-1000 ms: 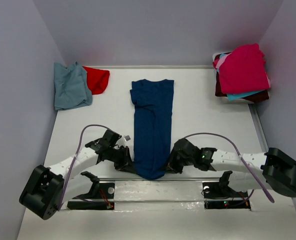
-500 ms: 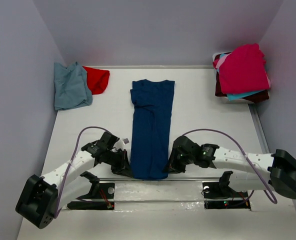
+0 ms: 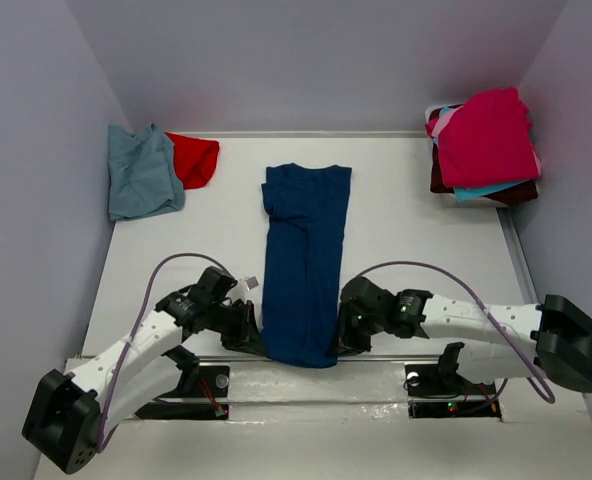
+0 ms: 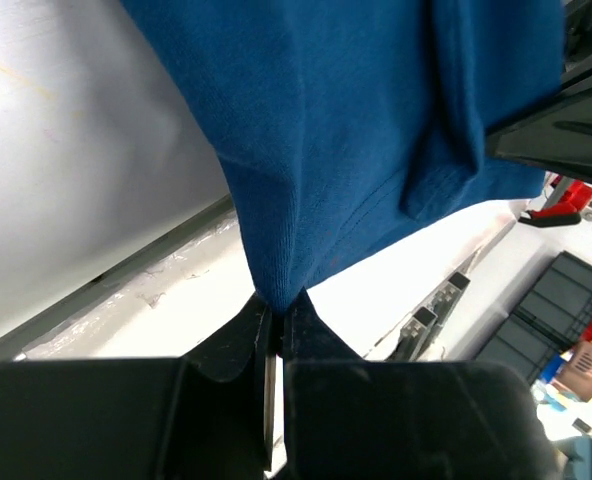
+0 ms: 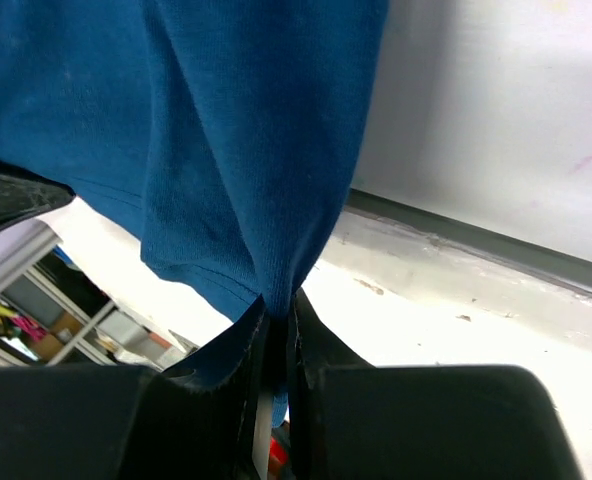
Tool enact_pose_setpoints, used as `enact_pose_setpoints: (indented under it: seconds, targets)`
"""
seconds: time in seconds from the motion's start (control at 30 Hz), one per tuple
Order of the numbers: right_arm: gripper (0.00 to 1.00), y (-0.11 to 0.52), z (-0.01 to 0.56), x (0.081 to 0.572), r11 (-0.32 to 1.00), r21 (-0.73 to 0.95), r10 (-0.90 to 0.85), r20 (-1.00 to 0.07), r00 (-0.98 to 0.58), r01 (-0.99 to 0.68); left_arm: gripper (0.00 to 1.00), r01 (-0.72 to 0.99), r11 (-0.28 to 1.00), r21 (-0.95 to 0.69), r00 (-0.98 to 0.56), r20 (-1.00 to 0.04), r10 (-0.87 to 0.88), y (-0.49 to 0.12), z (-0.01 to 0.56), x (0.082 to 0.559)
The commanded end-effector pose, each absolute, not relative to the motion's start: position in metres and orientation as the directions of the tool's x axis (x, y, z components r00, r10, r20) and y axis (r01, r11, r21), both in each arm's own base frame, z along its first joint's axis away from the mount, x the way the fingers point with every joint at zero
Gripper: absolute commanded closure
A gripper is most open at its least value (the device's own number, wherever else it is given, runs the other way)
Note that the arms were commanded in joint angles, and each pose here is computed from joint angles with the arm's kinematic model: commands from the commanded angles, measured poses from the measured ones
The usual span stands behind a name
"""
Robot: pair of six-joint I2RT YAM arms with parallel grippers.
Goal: Fold and stack the t-shirts
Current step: Fold the tshirt
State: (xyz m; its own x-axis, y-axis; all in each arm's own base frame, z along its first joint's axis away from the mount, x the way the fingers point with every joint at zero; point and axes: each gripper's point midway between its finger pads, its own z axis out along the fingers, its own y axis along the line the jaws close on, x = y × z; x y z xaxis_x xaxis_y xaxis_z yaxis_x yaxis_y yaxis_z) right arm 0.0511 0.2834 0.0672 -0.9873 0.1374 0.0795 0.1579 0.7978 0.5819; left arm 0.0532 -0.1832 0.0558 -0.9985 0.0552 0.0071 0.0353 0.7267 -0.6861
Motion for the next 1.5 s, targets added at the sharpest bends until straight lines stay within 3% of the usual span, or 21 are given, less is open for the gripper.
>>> enact_pose_setpoints:
  seconds: [0.0, 0.3, 0.9, 1.47]
  targets:
    - [0.87, 0.298, 0.084, 0.042, 0.784, 0.615, 0.048, 0.073, -0.996, 0.083, 0.94, 0.065, 0.720, -0.691, -0.997, -0.068, 0.025, -0.186, 0.072, 0.062]
    - [0.87, 0.300, 0.097, 0.045, 0.795, 0.603, 0.051, 0.048, -0.998, 0.070, 0.94, 0.099, 0.714, -0.693, -0.987, -0.162, -0.020, -0.183, 0.098, 0.068]
    - [0.92, 0.286, 0.128, 0.111, 0.823, 0.545, 0.304, -0.186, -0.935, 0.159, 0.94, 0.168, 0.714, -0.679, -0.950, -0.306, -0.067, -0.218, 0.139, 0.142]
    - [0.93, 0.282, 0.151, 0.194, 0.861, 0.495, 0.325, -0.351, -0.878, 0.121, 0.94, 0.184, 0.765, -0.617, -0.909, -0.402, -0.106, -0.231, 0.153, 0.218]
